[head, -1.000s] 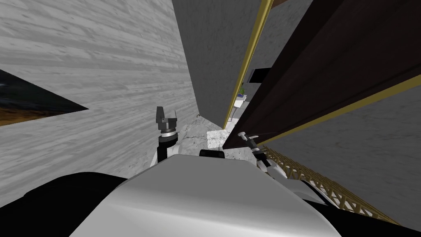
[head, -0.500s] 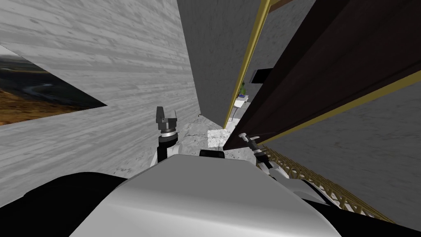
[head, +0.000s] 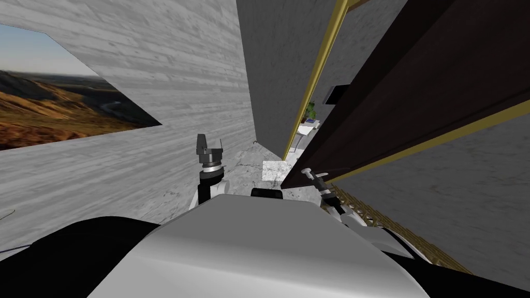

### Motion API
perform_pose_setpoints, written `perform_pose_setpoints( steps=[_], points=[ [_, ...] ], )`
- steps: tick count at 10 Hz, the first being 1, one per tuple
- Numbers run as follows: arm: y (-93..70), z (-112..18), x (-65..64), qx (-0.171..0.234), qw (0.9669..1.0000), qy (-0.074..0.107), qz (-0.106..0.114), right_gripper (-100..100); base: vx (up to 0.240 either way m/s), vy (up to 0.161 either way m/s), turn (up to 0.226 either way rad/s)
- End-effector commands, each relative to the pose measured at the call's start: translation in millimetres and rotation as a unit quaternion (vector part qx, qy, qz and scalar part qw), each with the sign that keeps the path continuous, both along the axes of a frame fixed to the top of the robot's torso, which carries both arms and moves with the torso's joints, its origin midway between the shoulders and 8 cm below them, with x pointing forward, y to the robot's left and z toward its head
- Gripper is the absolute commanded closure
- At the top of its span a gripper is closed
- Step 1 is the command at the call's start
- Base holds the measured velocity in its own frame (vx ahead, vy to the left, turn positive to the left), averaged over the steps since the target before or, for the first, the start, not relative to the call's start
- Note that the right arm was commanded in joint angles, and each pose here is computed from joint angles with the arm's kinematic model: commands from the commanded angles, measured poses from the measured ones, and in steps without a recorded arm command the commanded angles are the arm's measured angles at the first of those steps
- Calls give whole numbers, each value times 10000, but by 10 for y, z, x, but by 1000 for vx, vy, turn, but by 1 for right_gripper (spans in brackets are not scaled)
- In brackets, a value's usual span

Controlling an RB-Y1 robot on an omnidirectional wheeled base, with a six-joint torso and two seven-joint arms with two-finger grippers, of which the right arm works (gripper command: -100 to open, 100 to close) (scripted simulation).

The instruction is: Pull the door open

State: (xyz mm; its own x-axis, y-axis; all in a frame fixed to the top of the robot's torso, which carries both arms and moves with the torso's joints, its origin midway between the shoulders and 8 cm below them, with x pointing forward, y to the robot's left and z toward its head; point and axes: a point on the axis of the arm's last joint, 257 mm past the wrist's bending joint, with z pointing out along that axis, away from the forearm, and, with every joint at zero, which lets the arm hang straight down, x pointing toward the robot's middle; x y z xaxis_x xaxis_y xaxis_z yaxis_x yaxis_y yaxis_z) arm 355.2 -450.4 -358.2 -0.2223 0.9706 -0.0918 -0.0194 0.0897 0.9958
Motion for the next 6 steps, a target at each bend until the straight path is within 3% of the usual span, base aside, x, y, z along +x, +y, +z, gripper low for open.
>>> perform_pose_setpoints(
  steps=[1, 2, 3, 4, 6],
  points=[
    [-66, 14, -65, -31, 10000, 0, -22, 100, -207, -107, 209],
    [-81, 18, -97, -35, 10000, -4, -19, 100, -205, -104, 200],
    [-14, 109, -21, -25, 9998, -151, 82, 100, -154, -77, 42],
    [-76, 25, -91, -34, 10000, -15, -11, 100, -59, -19, -9],
    [-95, 23, -127, -38, 10000, -8, -17, 100, -31, -4, 44]
  ],
)
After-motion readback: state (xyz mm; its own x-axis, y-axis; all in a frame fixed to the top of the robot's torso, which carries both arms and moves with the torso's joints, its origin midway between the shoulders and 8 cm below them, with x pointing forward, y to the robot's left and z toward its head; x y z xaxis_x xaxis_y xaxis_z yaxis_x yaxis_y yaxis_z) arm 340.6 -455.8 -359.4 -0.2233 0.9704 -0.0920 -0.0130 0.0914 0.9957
